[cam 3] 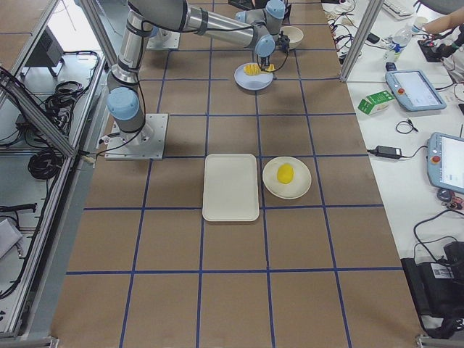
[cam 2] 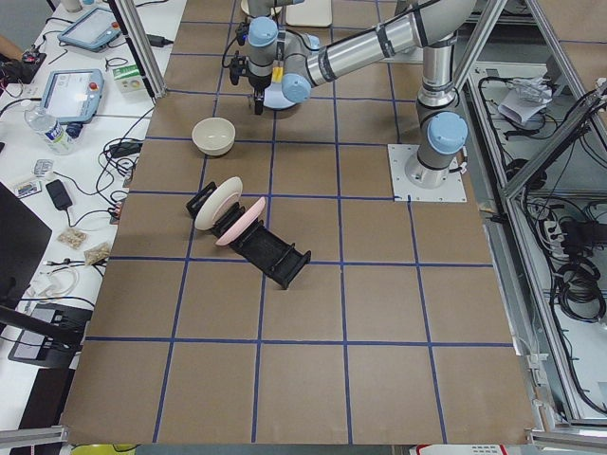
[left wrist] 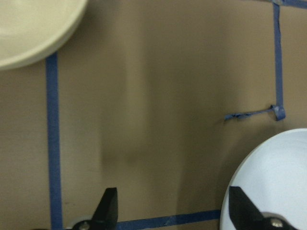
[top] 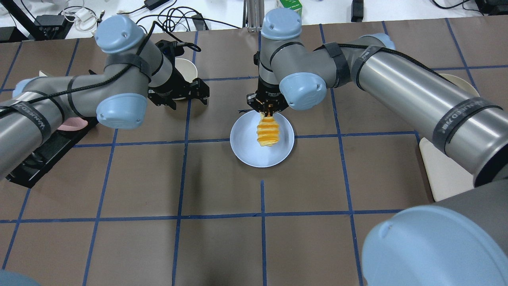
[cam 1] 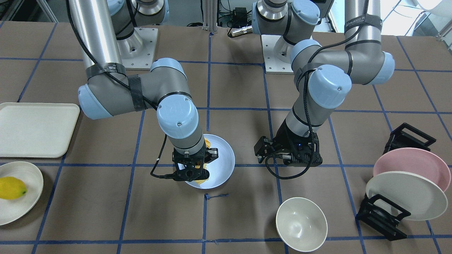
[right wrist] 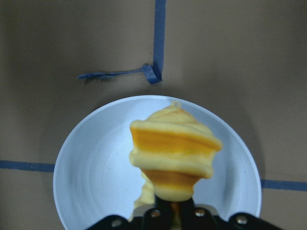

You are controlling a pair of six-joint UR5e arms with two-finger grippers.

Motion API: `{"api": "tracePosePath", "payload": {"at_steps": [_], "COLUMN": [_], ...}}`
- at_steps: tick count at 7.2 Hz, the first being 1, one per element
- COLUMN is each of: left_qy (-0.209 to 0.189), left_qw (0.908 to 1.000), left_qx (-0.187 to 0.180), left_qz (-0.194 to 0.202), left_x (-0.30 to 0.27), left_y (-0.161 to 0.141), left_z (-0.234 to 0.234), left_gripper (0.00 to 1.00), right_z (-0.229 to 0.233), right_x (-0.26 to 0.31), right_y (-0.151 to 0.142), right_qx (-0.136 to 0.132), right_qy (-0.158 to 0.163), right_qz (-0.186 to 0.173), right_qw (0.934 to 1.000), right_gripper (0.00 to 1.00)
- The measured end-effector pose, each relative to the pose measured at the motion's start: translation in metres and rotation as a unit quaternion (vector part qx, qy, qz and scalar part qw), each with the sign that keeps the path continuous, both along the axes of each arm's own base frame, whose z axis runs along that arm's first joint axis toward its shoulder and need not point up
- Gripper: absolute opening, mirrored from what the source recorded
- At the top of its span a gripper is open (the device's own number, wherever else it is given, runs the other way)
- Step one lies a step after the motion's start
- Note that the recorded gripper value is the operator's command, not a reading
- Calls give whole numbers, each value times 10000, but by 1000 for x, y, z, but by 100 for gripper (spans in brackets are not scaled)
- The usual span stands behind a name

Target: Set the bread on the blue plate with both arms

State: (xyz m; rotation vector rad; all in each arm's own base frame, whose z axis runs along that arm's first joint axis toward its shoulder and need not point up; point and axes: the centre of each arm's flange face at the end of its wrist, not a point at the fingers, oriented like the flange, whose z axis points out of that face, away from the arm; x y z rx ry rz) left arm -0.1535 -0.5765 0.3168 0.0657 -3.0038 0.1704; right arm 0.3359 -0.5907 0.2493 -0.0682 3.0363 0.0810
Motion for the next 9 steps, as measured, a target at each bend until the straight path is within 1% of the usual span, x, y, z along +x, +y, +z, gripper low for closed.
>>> {"api": "tracePosePath", "payload": {"at_steps": [1,2,3,4,5,6,7,9], "left_qy": [-209,-413,-550,-661,-767,-820,-842,-864], "left_qw": [9997,9987,9974,9963,9954,9947,9943,9941], "left_qx": [144,293,455,556,577,617,656,648], "left_qz": [-11,-19,-35,-43,-50,-53,-63,-89], "left_x": [4,8,10,11,12,13,13,12], "left_y": [4,13,25,36,42,49,57,70], "left_z": [30,61,90,116,135,150,160,171], "left_gripper": [100,100,100,100,100,100,100,100], "right_z": [-12,-21,-27,-32,-39,-45,-46,-36], "right_x": [5,12,21,25,25,23,23,21], "right_y": [1,5,9,14,20,24,25,24], "right_qx": [82,150,194,233,286,264,169,40], "right_qy": [-29,-30,-17,11,49,54,34,8], "right_qz": [-33,-24,16,62,104,108,92,55], "right_qw": [10000,9999,9998,9997,9995,9996,9998,10000], "right_gripper": [4,39,64,86,100,100,100,100]}}
